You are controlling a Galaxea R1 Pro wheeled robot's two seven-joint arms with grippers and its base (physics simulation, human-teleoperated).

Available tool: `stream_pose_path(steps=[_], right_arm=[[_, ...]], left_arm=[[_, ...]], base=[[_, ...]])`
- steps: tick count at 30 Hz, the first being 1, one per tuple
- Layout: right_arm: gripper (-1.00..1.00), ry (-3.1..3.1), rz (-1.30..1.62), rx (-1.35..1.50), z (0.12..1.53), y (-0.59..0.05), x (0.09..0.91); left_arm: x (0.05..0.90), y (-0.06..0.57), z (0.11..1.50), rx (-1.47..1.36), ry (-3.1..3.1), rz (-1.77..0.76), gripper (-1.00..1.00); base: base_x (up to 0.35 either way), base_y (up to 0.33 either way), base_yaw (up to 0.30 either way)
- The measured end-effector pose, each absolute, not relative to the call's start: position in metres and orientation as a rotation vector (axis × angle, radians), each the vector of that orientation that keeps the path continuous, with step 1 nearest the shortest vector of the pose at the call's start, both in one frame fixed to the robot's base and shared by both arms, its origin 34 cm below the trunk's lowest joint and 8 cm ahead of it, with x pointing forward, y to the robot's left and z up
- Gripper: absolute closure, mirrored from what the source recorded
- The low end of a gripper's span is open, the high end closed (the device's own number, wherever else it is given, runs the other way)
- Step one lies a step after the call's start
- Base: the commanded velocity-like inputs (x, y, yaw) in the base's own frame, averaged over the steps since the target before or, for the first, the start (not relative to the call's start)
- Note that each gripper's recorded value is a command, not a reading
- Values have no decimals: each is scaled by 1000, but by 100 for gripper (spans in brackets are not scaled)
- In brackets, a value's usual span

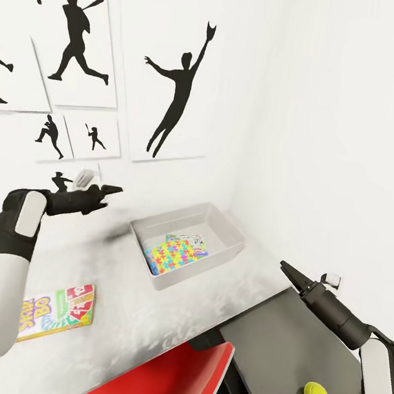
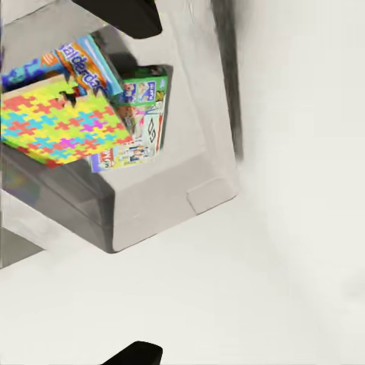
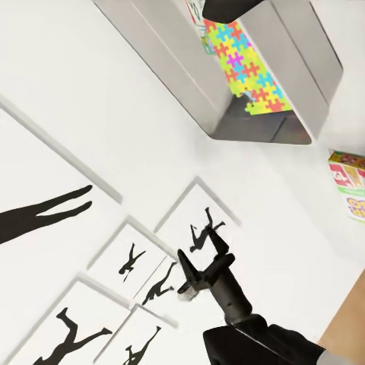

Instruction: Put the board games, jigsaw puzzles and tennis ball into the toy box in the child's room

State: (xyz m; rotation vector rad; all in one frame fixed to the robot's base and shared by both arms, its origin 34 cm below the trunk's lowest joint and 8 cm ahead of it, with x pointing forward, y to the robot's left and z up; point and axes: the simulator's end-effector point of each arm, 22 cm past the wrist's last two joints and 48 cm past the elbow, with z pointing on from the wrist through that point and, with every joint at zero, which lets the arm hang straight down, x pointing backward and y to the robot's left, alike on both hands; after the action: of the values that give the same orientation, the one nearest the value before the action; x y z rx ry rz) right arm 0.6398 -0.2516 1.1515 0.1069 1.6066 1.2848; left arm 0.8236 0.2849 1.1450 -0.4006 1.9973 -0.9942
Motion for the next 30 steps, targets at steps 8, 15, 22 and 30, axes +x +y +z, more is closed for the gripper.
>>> stream_pose_path(steps=[8,15,22,30], right_arm=[[-100,1607,1286,108,1151,-251,640],[-100,1607,1287,108,1151,-251,640],[-100,1607,1286,108,1151,-251,640],[-100,1607,1285,108,1151,-251,640]], left_arm=[[777,379,1112,-488,1988,-972,-100],[716,400,1039,-559,2093,-981,-100],[672,411,991,-614,2176,-962,-100],[654,432,979,-668,2142,-940,-100]], base=[[0,0,0],[0,0,0],[0,0,0],[0,0,0]])
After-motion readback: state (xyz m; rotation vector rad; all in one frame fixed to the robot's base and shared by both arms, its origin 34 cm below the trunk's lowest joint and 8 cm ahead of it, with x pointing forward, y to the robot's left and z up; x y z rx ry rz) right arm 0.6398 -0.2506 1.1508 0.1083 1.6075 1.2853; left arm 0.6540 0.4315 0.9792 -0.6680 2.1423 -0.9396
